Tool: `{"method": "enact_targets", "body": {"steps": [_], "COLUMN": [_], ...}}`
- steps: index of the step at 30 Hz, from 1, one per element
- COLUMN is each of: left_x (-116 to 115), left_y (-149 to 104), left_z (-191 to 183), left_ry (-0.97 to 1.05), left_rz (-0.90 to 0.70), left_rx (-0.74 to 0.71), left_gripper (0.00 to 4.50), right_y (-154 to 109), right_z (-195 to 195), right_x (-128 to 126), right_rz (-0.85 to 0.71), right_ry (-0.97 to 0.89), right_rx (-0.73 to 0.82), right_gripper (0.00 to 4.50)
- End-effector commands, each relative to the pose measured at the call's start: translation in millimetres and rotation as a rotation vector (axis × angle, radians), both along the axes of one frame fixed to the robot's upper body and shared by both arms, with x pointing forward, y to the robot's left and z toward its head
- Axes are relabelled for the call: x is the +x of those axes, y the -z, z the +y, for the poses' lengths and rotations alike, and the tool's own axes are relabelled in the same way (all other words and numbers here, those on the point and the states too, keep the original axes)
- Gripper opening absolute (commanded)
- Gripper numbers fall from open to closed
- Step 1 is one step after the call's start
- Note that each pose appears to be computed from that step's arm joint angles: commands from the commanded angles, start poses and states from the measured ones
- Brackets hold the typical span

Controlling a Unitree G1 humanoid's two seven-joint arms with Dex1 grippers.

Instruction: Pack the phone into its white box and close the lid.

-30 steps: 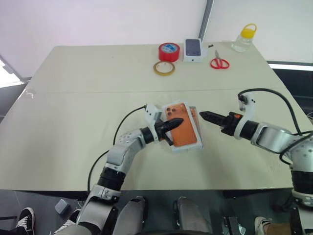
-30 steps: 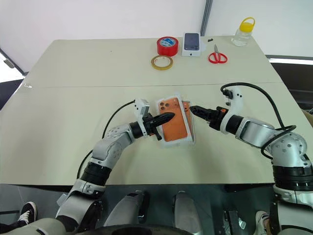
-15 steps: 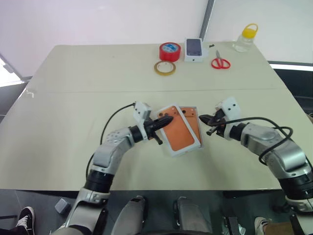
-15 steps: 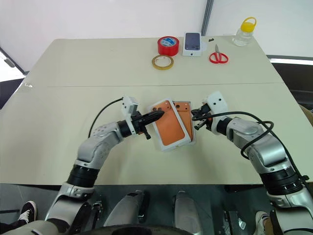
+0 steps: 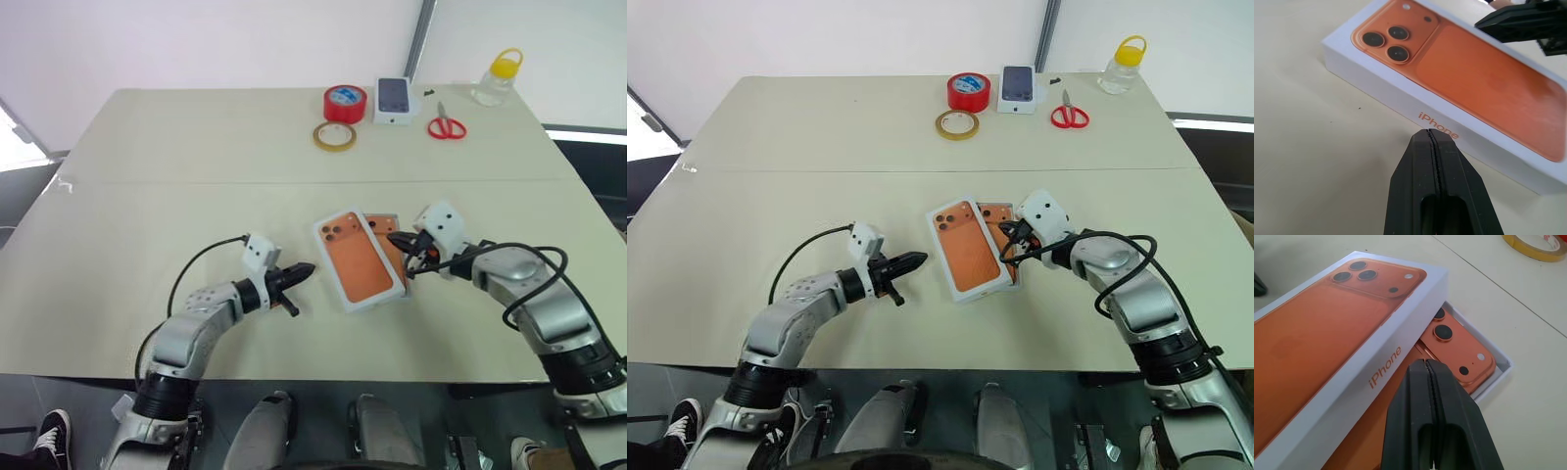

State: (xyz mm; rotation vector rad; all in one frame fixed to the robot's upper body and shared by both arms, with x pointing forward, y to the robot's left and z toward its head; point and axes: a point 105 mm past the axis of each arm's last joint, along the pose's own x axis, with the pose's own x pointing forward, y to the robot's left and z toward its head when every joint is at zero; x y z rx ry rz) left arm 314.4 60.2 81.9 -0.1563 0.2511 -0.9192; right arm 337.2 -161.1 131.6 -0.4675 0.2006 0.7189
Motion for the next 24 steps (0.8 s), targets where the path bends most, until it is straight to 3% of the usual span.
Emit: {"method": "enact_targets", "body": {"steps": [1, 24], "left_x": [9, 30], "left_y": [-2, -24], "left_z": [-9, -70], "left_ry": [0.000, 0.123], "left_rz": [-0.029, -0.069], "left_rx": [0.013, -0.067], "left_gripper": [0.00, 0.00], "right_y": [-14, -9], "right_z": [4, -21], "right_x": [3, 2], "right_rz": [-0.057, -0.050], "right_ry": [-0.017, 0.077], "right_rx": [0.009, -0.025], "right_gripper": [0.02, 0.02]}}
